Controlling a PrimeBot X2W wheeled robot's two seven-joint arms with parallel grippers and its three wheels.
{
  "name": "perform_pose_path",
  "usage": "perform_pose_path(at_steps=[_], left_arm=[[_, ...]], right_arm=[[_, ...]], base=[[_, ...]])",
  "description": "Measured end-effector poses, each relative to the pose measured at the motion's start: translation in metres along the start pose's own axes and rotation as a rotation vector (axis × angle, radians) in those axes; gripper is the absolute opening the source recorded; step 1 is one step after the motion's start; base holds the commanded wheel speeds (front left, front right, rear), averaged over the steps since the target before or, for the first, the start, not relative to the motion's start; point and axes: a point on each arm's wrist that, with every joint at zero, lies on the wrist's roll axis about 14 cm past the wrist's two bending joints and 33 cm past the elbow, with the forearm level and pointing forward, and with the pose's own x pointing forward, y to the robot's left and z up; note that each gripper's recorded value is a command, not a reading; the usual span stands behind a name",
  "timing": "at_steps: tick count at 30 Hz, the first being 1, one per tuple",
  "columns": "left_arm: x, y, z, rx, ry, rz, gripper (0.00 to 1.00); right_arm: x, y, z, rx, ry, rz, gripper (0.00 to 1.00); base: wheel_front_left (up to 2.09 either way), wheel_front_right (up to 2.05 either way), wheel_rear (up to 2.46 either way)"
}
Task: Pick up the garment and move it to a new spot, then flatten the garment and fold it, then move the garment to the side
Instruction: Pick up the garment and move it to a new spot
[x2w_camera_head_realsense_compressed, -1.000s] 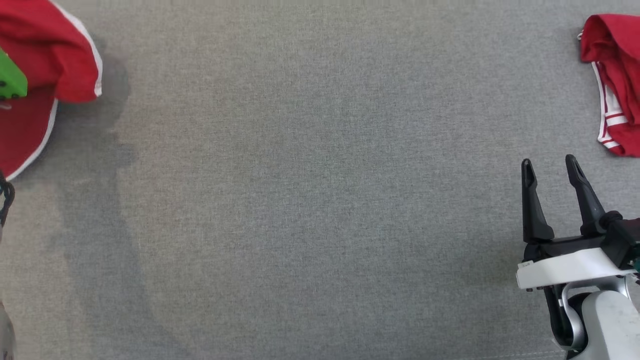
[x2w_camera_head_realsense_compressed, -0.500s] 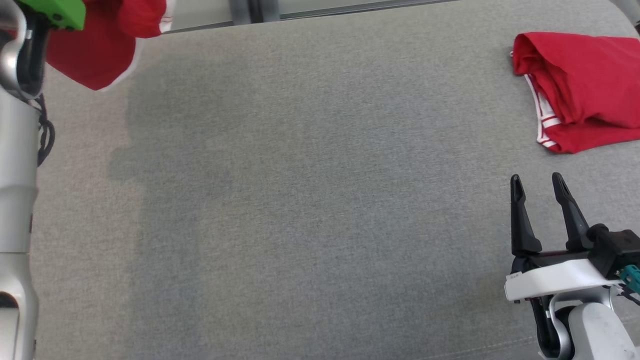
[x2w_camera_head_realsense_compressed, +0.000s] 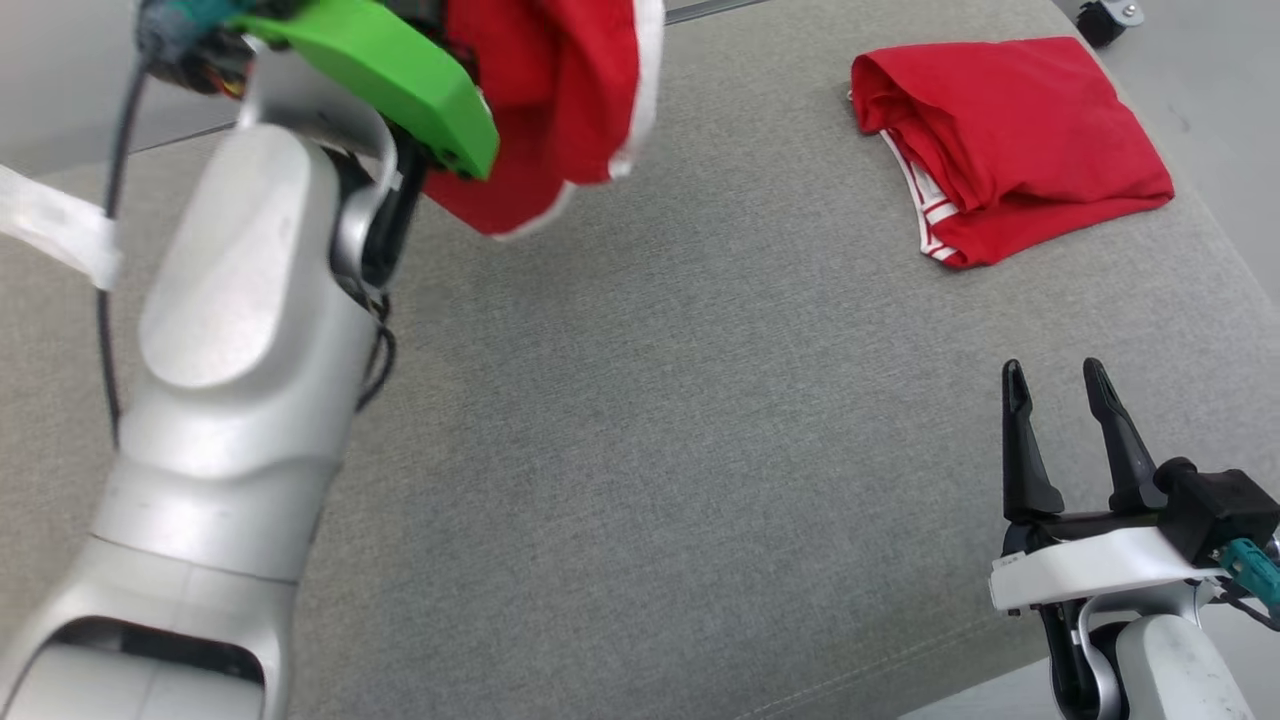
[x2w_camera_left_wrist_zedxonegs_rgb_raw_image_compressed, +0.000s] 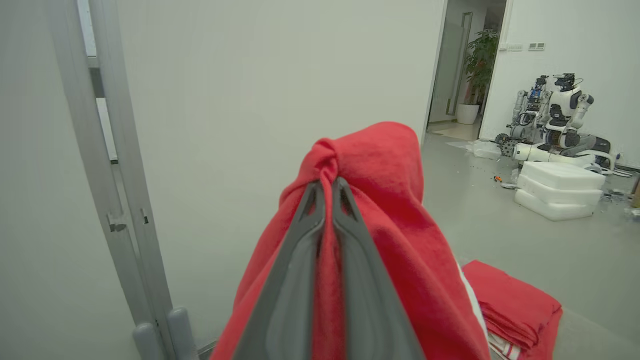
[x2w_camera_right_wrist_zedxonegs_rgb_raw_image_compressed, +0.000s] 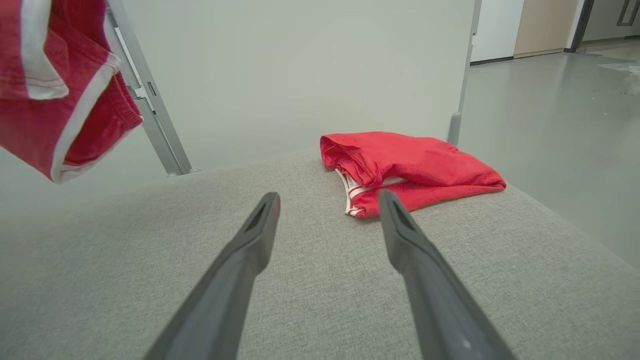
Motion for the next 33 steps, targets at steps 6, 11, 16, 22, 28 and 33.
perform_pose_path(at_steps=[6,11,16,22,28,33], left_arm=[[-0.022,-0.022,-0.074,-0.119,0.122,0.014,0.00],[-0.063,-0.029,-0.134,-0.166,0.258,0.054,0.00],[-0.103,-0.044,-0.175,-0.166,0.378,0.050,1.00],[-0.113,-0.042,-0.165,-0.144,0.338,0.064,1.00],[-0.122,-0.016,-0.132,-0.081,0.237,0.142,1.00],[-0.148,0.019,-0.105,-0.018,0.179,0.249,1.00]], right_arm=[[-0.005,-0.006,-0.001,0.002,0.006,-0.024,1.00],[-0.004,-0.004,-0.002,0.011,0.007,-0.020,1.00],[-0.001,0.005,-0.006,0.021,0.015,0.006,1.00],[0.002,0.017,-0.005,0.030,0.008,0.043,1.00],[-0.002,0.025,-0.003,0.031,0.001,0.074,1.00],[-0.003,0.036,-0.001,0.033,-0.005,0.117,1.00]], base=[[0.00,0.00,0.00],[0.00,0.00,0.00],[0.00,0.00,0.00],[0.00,0.00,0.00],[0.00,0.00,0.00],[0.00,0.00,0.00]])
